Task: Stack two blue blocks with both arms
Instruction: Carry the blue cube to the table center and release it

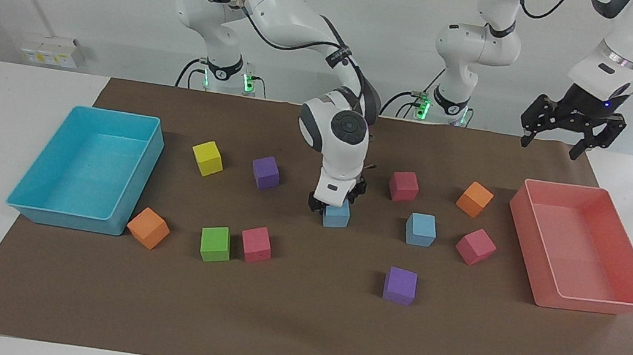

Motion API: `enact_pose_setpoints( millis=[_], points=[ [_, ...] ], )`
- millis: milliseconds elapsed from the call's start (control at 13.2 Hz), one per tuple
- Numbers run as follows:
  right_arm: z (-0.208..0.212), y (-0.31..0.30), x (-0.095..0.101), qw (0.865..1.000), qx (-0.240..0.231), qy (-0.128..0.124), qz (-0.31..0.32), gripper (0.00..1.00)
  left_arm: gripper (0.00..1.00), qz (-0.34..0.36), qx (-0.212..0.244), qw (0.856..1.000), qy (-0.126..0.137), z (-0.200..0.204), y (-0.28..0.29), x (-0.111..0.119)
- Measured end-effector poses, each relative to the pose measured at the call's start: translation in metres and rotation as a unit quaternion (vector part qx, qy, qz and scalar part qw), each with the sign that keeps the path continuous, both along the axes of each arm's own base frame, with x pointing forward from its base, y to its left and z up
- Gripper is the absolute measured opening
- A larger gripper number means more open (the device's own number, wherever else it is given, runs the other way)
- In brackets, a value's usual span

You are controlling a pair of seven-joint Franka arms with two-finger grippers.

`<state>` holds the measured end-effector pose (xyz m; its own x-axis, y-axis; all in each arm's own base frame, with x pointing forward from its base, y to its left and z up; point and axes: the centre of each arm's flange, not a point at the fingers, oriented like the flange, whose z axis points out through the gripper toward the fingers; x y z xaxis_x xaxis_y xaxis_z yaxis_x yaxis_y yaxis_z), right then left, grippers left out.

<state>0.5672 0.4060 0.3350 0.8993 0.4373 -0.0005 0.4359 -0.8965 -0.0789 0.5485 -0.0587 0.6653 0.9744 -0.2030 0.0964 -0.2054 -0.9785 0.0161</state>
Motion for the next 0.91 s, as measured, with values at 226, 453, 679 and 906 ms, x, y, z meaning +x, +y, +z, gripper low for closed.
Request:
enact_pose_setpoints(
  millis=[226, 453, 679, 906],
  points=[
    [0.023, -0.009, 0.006, 0.999, 0.008, -0.011, -0.039, 1.0, 1.0, -0.001, 0.0, 1.0, 0.002, -0.005, -0.002, 0.001],
    [0.039, -0.02, 0.012, 0.996, 0.035, -0.003, -0.083, 1.0, 1.0, -0.019, 0.0, 1.0, 0.0, -0.029, -0.024, 0.007],
    [0.069, -0.062, 0.035, 0.984, 0.093, 0.018, -0.151, 1.0, 1.0, -0.032, -0.001, 0.999, -0.001, -0.06, -0.045, 0.009],
    [0.077, -0.091, 0.049, 0.976, 0.137, 0.036, -0.166, 1.0, 1.0, -0.04, -0.005, 0.999, -0.019, -0.103, -0.074, 0.011]
  ],
)
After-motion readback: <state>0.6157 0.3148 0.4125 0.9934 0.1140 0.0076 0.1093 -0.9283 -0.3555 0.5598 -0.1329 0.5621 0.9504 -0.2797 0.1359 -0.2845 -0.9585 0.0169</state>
